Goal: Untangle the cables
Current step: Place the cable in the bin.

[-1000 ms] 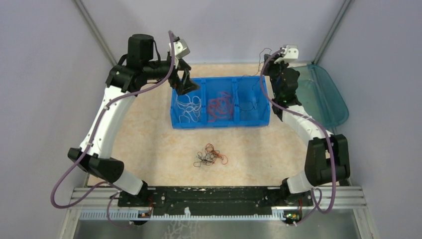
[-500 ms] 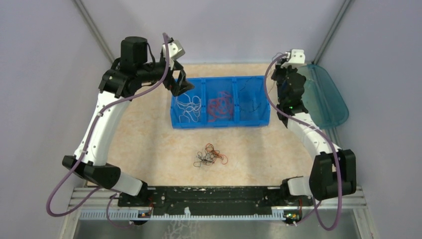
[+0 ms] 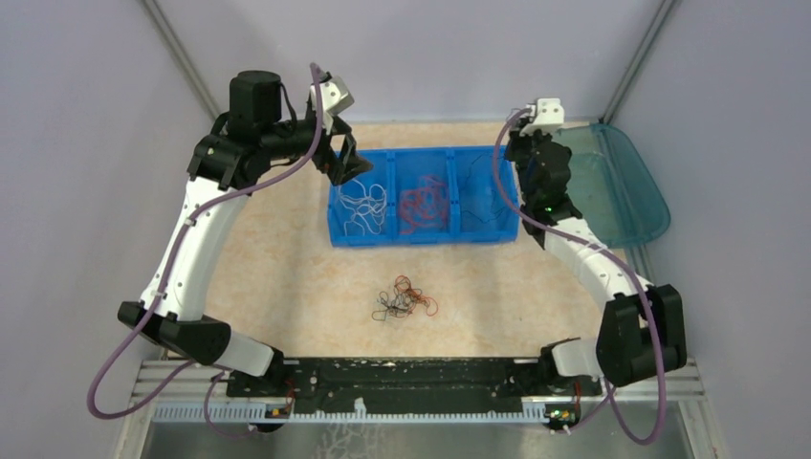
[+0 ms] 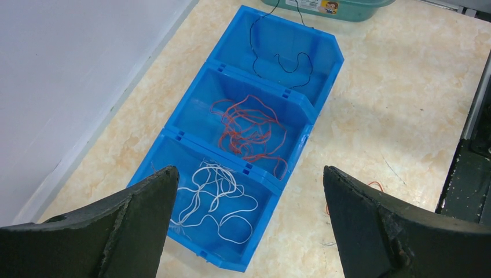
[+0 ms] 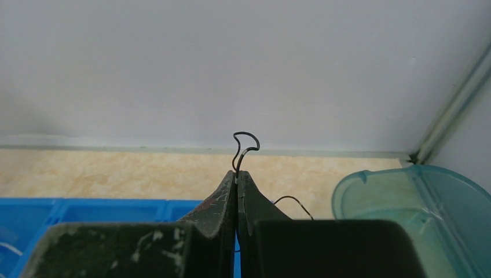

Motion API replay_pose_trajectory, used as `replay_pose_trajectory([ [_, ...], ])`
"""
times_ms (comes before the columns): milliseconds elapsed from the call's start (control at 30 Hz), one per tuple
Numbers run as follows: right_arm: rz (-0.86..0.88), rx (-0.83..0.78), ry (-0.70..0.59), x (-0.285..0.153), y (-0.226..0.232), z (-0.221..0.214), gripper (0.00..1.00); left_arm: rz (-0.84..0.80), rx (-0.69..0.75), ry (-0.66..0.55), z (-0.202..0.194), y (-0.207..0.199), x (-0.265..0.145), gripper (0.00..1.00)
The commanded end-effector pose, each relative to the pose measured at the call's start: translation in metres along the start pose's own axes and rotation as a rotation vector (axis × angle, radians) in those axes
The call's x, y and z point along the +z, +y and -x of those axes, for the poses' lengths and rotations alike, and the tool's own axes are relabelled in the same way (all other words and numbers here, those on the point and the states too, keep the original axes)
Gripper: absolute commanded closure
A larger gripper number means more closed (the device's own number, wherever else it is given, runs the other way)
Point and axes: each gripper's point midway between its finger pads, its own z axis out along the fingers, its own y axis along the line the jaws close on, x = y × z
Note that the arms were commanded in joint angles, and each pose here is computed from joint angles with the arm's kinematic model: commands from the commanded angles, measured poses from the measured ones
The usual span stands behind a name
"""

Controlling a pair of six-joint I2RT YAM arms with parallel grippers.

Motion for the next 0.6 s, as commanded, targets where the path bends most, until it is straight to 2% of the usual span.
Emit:
replay_pose_trajectory([
  [0, 0.117, -0.027, -0.031, 0.0, 0.046, 0.005, 1.0, 0.022, 0.015, -0.023, 0.006, 0.002, -0.006, 0.0],
  [133, 0.206, -0.029, 0.003, -0.001, 0.076, -0.01, 1.0, 0.025, 0.025, -0.032, 0.009, 0.002, -0.008, 0.0],
  [267, 0.218, 0.01, 0.044, -0.001, 0.086, -0.027, 1.0, 0.028, 0.031, -0.034, 0.01, 0.002, -0.01, 0.0],
  [433, 0.209, 0.103, 0.118, -0.003, 0.09, -0.063, 1.0, 0.026, 0.031, -0.035, 0.01, 0.001, -0.01, 0.0],
  [567, 0.235, 0.139, 0.226, -0.005, 0.1, -0.103, 1.0, 0.027, 0.036, -0.041, 0.012, -0.001, -0.013, 0.0],
])
